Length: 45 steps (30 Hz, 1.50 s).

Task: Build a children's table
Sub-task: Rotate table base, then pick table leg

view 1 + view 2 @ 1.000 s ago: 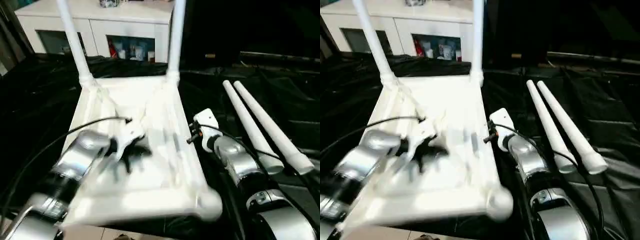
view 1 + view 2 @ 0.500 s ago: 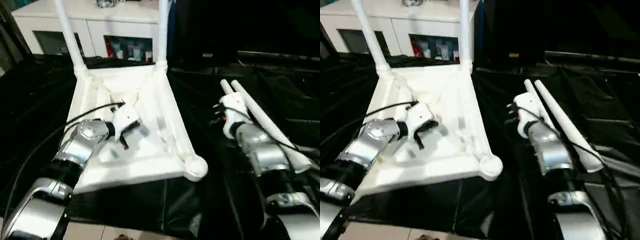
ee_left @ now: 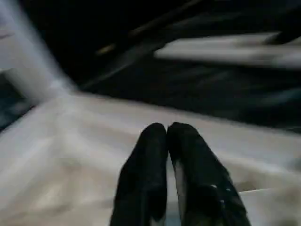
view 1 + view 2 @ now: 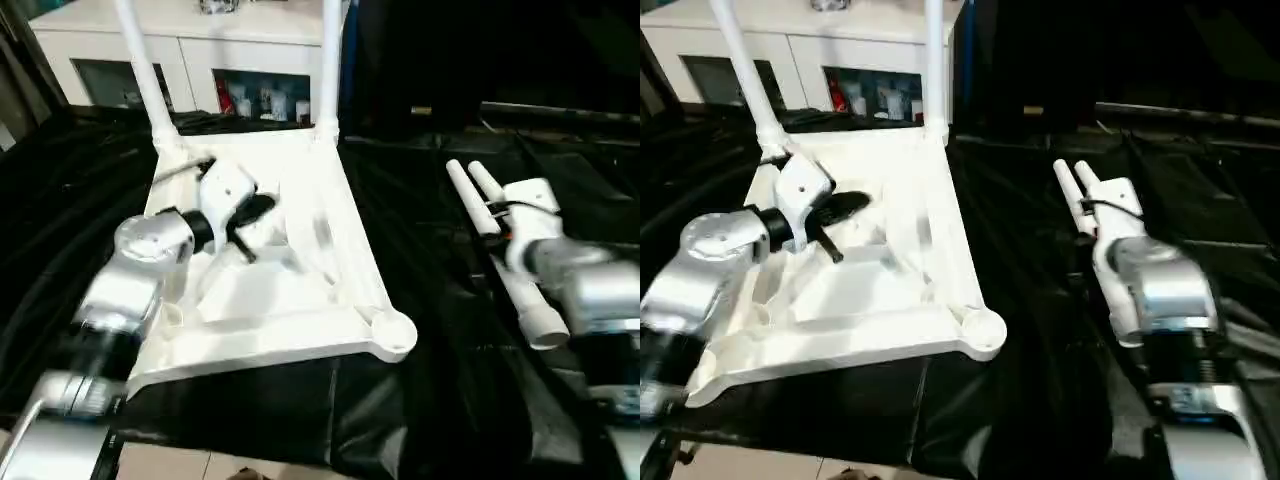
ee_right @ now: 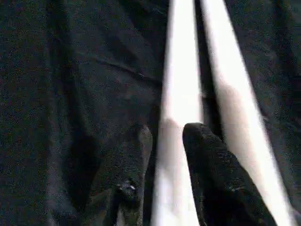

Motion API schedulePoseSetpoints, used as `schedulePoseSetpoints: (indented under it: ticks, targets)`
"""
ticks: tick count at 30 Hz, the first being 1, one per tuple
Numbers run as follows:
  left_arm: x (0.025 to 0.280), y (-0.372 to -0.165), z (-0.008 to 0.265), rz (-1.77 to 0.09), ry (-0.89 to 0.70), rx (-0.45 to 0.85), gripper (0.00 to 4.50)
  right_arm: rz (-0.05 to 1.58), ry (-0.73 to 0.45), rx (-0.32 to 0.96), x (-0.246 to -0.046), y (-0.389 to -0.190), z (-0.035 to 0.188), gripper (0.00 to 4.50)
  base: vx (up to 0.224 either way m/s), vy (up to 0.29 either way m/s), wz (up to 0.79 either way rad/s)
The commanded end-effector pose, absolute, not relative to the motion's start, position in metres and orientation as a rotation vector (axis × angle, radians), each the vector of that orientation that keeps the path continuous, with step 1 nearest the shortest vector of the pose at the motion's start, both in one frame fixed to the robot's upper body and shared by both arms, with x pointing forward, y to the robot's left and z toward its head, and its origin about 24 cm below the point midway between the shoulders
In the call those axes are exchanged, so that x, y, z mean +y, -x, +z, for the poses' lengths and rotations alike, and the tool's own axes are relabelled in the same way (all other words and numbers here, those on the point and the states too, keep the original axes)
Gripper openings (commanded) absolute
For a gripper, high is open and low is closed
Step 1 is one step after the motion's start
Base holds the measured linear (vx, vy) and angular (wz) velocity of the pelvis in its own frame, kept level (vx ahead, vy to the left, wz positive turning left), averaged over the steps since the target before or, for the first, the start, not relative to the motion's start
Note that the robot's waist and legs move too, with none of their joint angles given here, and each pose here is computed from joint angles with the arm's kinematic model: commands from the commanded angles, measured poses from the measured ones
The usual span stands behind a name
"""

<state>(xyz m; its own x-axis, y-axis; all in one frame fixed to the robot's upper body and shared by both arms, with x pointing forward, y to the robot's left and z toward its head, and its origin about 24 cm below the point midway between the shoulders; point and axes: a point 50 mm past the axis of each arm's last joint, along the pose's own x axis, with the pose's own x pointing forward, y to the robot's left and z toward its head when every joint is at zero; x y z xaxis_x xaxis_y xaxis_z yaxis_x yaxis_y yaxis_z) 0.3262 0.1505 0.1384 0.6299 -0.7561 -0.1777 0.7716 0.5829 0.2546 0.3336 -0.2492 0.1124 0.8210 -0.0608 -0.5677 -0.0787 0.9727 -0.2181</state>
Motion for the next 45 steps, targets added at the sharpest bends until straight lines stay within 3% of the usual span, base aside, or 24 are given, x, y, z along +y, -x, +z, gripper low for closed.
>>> schedulePoseSetpoints:
  ticks: [1, 2, 11, 19, 27, 35, 36, 38, 45]
  targets:
    - [0.141, -0.316, 0.140, -0.989, -0.276, 0.066, 0.67, -0.005, 0.222, 0.599, -0.253, -0.334, 0.126, 1.70, 0.000, 0.000, 0.00]
    - [0.133, -0.305, 0.139, -1.076, -0.240, 0.078, 0.67, 0.000, 0.214, 0.615, -0.256, -0.332, 0.128, 1.70, 0.000, 0.000, 0.00]
    - [0.107, -0.280, 0.150, -1.253, -0.109, 0.102, 1.41, 0.043, 0.196, 0.752, -0.268, -0.317, 0.124, 2.52, 0.000, 0.000, 0.00]
    - [0.103, -0.276, 0.151, -1.274, -0.106, 0.134, 2.14, 0.020, 0.184, 0.758, -0.273, -0.319, 0.125, 3.24, 0.000, 0.000, 0.00]
    - [0.101, -0.272, 0.149, -1.282, -0.118, 0.174, 2.77, 0.030, 0.130, 0.849, -0.275, -0.318, 0.112, 3.85, 0.000, 0.000, 0.00]
    - [0.100, -0.272, 0.146, -1.272, -0.141, 0.191, 3.49, 0.019, 0.040, 0.946, -0.280, -0.314, 0.094, 3.86, 0.000, 0.000, 0.00]
    - [0.100, -0.272, 0.146, -1.271, -0.141, 0.192, 3.53, 0.018, 0.038, 0.951, -0.281, -0.314, 0.093, 3.59, 0.000, 0.000, 0.00]
    - [0.100, -0.272, 0.146, -1.270, -0.143, 0.196, 3.53, 0.020, 0.018, 0.965, -0.283, -0.313, 0.089, 3.59, 0.000, 0.000, 0.00]
    - [0.099, -0.271, 0.149, -1.280, -0.132, 0.196, 3.54, 0.037, -0.010, 0.994, -0.281, -0.313, 0.080, 2.88, 0.000, 0.000, 0.00]
